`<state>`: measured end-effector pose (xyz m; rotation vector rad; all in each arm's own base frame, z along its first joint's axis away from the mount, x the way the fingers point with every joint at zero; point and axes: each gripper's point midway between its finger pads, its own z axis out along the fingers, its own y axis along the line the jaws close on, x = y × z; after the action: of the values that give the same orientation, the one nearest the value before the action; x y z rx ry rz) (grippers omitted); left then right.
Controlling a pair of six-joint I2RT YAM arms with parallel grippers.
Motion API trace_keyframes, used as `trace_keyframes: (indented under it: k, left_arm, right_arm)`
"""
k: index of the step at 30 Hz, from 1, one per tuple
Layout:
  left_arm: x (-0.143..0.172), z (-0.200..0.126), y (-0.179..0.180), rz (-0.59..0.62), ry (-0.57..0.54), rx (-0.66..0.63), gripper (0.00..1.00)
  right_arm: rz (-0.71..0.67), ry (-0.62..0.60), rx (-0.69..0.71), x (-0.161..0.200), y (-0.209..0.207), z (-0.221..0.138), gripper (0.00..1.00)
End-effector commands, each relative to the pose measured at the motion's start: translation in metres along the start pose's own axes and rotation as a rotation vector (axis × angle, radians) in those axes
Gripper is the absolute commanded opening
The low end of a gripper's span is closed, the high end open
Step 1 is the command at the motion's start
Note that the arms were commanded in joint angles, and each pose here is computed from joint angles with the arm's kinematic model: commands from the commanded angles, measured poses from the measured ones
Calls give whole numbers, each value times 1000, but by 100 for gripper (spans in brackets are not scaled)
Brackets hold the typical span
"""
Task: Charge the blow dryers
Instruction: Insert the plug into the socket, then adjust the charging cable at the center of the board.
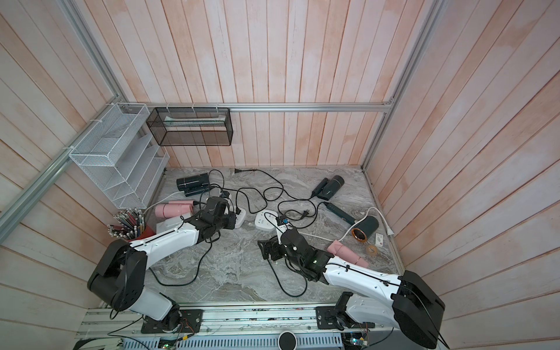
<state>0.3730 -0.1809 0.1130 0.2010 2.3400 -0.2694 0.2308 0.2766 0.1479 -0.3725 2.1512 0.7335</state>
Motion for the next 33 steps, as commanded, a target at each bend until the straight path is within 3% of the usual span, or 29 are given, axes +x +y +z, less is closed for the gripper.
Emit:
trace_keyframes:
  k: [1,8,12,25,29,33]
  left_arm:
    - [13,-21,-14,-65,33,100,37]
    - [12,-58,-27,-168,-8,237,37]
    - [9,-66,-25,-217,-25,273,37]
    - [-21,-91,2,-352,-122,339,37]
    - [-25,-94,6,-342,-131,350,37]
    - [-28,-93,1,-300,-133,374,37]
  right_arm:
    - [3,-17,47,-17,-10,-6,95]
    - [62,-31,80,-46,-38,-13,88]
    - [132,-9,83,-62,-52,-5,74]
    - [216,116,134,-88,-80,107,48]
    - [232,152,118,-84,-81,137,46]
    - [226,144,122,-86,-83,143,45]
